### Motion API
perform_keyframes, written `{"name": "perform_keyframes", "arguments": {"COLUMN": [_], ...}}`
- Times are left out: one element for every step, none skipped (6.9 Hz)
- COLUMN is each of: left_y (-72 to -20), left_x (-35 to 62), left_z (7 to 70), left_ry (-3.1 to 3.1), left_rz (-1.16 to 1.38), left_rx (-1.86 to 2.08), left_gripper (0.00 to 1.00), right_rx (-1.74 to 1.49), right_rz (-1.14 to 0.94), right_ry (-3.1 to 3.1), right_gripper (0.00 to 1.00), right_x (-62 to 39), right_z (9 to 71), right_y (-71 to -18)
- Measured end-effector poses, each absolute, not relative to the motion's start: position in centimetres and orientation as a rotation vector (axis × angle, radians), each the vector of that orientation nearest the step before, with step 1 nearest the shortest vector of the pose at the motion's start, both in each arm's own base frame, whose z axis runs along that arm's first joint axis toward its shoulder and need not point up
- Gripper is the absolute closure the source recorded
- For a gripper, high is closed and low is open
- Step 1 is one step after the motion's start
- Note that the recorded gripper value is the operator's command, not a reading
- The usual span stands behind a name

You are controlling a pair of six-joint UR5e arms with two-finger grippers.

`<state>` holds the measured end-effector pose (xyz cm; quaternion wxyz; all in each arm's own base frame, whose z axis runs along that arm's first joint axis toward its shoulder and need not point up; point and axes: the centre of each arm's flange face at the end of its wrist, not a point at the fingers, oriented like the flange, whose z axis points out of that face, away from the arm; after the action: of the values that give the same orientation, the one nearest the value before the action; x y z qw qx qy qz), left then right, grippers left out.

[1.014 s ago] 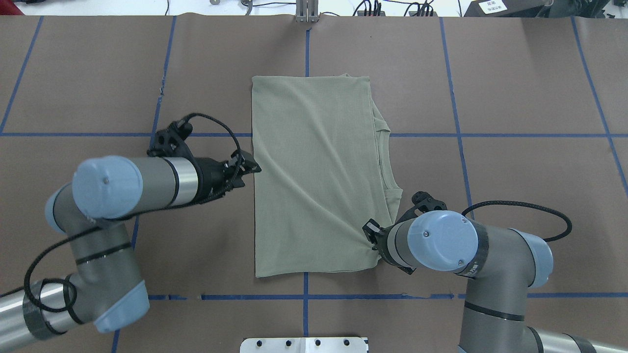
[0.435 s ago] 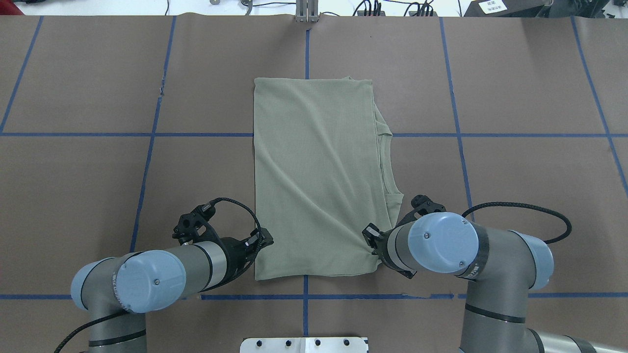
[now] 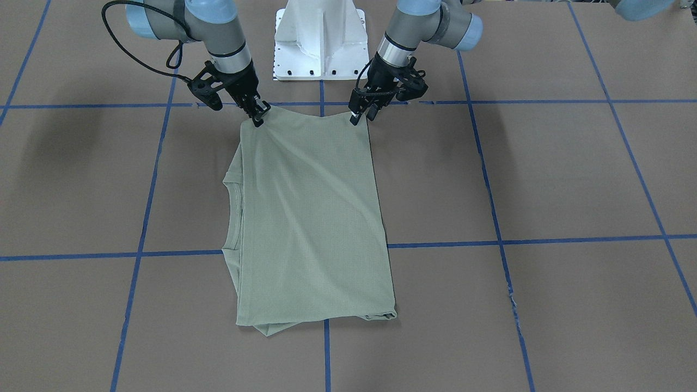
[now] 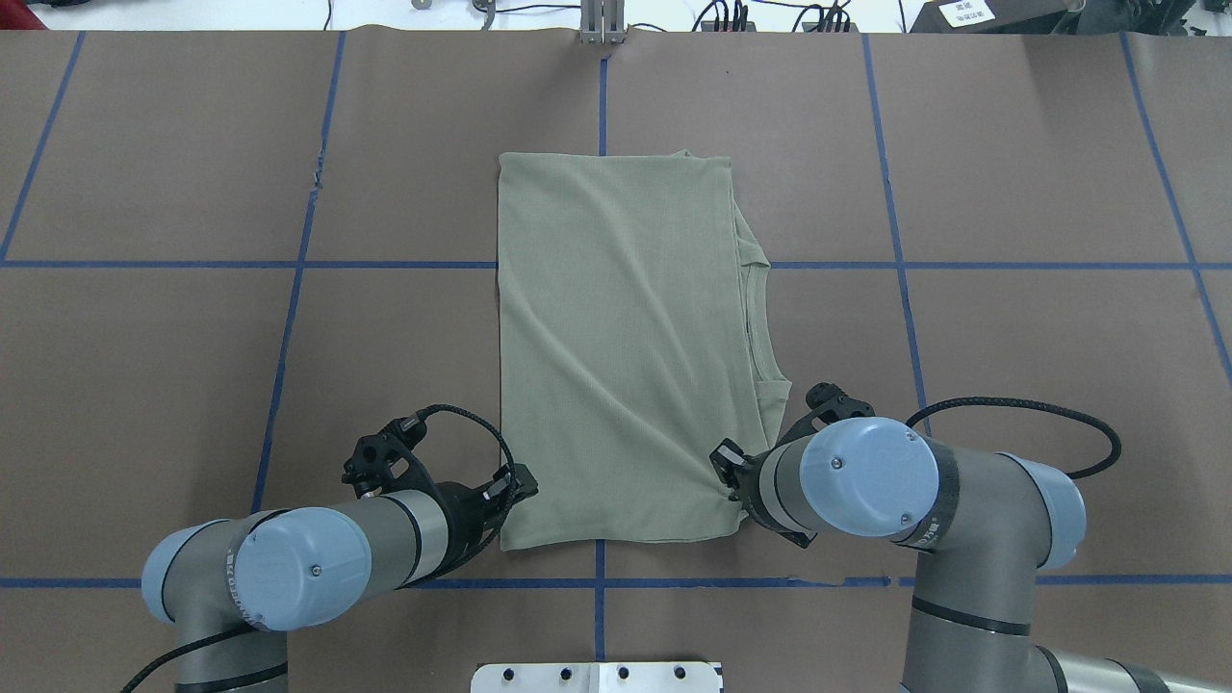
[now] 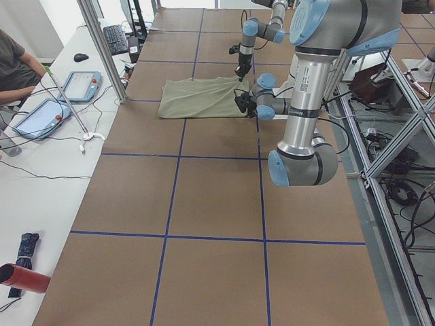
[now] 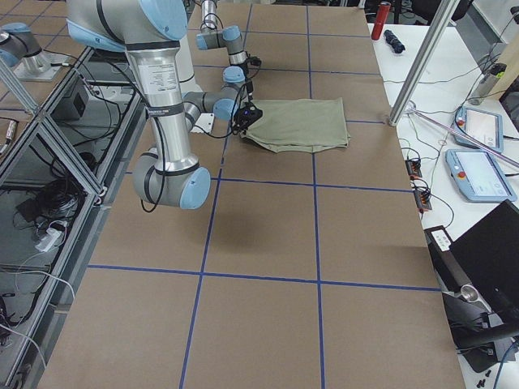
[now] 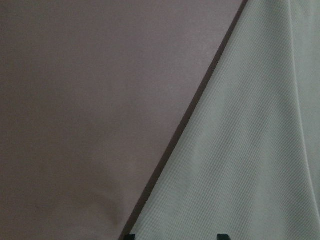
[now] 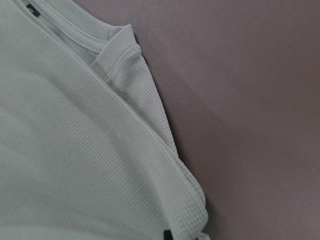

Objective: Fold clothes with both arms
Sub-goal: 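Grasp the other near corner with the left gripper while the right gripper holds, then lift both near corners and fold them away from the robot with both grippers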

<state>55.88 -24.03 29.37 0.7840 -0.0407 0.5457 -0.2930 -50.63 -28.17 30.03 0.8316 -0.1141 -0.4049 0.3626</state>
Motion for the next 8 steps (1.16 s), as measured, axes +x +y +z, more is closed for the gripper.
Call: {"name": "perform_keyframes", "arguments": {"left_y": [-23.3, -22.9, -22.8, -22.7, -22.7, -22.7, -22.7, -22.6], "left_x": [56.3, 56.4, 56.4, 56.3, 56.3, 56.3, 56.2, 56.0], "left_z": [29.5, 29.6, 29.5, 29.3, 29.2, 29.1, 29.0, 28.6], "left_ry": [1.17, 1.164, 1.163, 1.167, 1.17, 1.172, 1.174, 1.182], "left_rz": [-0.621, -0.616, -0.615, -0.621, -0.627, -0.631, -0.632, -0.63], "left_rx": [-0.094, -0.097, -0.1, -0.106, -0.113, -0.116, -0.117, -0.12], "left_gripper": [0.37, 0.56, 1.0, 1.0, 1.0, 1.0, 1.0, 1.0], "right_rx": [-0.242, -0.243, -0.243, -0.244, -0.244, -0.244, -0.244, -0.245], "right_rz": [0.768, 0.768, 0.767, 0.766, 0.766, 0.766, 0.766, 0.765], "right_ry": [-0.86, -0.863, -0.868, -0.872, -0.873, -0.873, -0.872, -0.874], "right_gripper": [1.0, 1.0, 1.0, 1.0, 1.0, 1.0, 1.0, 1.0], "right_x": [-50.6, -50.6, -50.5, -50.4, -50.3, -50.3, -50.3, -50.3], "right_z": [29.9, 29.8, 29.6, 29.5, 29.4, 29.4, 29.4, 29.4], "right_y": [-28.2, -28.2, -28.1, -28.1, -28.1, -28.1, -28.1, -28.0]}}
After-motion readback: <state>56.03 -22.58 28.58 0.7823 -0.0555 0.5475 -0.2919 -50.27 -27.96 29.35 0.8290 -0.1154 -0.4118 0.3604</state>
